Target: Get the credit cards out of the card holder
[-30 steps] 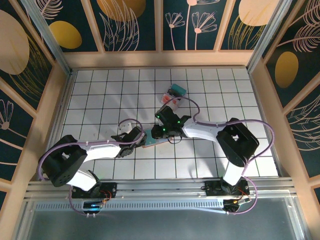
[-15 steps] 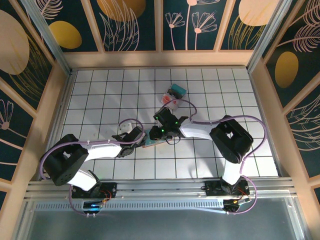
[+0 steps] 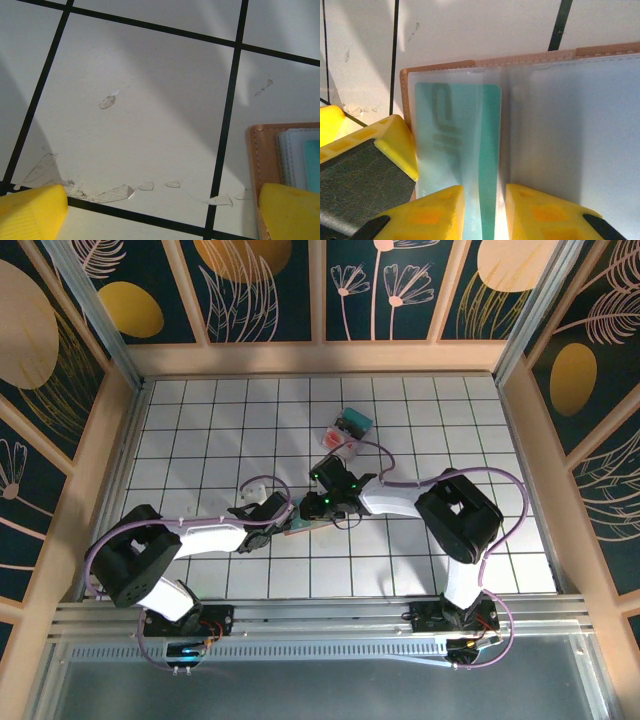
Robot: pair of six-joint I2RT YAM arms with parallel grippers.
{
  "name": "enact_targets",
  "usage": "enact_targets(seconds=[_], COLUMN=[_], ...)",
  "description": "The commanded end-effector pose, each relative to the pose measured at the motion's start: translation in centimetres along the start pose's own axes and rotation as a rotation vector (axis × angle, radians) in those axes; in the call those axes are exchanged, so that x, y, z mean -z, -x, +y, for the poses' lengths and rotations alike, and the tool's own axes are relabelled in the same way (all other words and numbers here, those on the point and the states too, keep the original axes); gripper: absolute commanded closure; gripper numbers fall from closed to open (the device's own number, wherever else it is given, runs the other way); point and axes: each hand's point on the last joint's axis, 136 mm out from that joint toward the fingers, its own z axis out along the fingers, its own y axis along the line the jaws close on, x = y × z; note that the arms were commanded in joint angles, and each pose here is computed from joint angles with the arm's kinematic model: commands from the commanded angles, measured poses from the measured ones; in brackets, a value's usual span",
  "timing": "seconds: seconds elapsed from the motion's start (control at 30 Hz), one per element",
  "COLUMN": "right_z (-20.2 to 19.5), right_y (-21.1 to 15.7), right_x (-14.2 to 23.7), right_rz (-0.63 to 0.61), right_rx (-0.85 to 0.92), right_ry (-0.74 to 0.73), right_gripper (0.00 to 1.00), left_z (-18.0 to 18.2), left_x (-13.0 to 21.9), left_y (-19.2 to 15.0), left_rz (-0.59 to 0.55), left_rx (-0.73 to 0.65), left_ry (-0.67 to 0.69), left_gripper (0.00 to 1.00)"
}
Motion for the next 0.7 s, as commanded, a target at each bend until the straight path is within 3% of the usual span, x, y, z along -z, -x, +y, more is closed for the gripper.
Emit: enact_targets(seconds=[0.0, 0.3, 0.67], right_z=[0.4, 2.5, 3.4], right_y=[-0.1, 0.8, 1.6], right_x=[-0.1, 1.1, 1.9], right_rz=[0.009, -0.028, -0.049], right_rx=[-0.025, -0.013, -0.01], right_ry=[0.06, 0.171, 0.203], right_gripper=[0.74, 0.8, 0.81], left_z=[1.3, 1.6, 1.3], left_x=[-1.4, -1.6, -1.7], left_y=[-2.8, -3.3, -3.2], left_rz=[0.101, 0.118, 0.118], left_rx=[-0.035, -0.039, -0.042], left_ry=[0.034, 0.047, 0.043], left_gripper=[0.01, 0.01, 0.01])
